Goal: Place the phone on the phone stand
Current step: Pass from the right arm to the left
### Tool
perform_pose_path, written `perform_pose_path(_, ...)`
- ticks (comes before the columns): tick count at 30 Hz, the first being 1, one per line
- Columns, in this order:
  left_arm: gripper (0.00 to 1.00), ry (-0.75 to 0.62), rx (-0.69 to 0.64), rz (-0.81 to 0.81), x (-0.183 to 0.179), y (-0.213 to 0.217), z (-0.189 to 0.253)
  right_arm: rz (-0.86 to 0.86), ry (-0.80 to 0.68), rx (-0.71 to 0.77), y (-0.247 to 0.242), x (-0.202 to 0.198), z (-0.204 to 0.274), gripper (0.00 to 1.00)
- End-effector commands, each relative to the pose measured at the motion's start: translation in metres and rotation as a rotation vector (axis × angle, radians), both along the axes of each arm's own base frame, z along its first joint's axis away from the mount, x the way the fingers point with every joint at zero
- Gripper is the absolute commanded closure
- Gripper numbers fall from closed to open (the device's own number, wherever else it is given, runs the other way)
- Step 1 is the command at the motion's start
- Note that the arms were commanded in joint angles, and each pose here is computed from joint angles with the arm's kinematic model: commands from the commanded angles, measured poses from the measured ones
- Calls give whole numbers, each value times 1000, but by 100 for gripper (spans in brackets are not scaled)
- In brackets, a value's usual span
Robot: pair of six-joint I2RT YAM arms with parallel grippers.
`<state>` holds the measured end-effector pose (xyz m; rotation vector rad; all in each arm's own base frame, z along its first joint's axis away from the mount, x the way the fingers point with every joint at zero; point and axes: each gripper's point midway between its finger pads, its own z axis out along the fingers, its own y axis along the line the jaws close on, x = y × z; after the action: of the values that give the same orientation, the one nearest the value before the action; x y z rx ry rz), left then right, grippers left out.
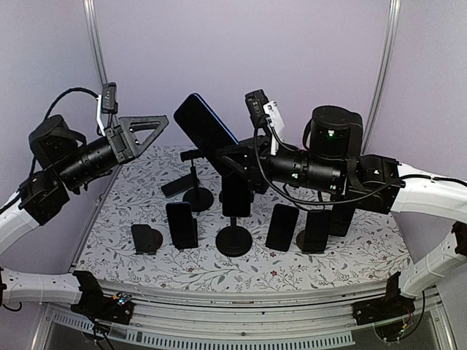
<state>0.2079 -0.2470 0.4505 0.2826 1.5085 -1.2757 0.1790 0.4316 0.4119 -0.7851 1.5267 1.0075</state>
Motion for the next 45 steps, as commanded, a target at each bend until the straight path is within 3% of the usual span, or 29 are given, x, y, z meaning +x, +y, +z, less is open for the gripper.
perform_pose_path(1,8,15,-55,-62,-11,-1,2,61,11,206,2,-8,46,98)
perform_pose_path(5,3,58,-51,5,-9,8,-9,12,17,188,11,4,34,98)
perform_pose_path(17,3,165,31,162,9,11,-29,-141,-79,68,47,18,13,98)
perform_pose_path(45,8,211,-5,148,21,-7,-23,-263,-143,-72,60,26,-11,98)
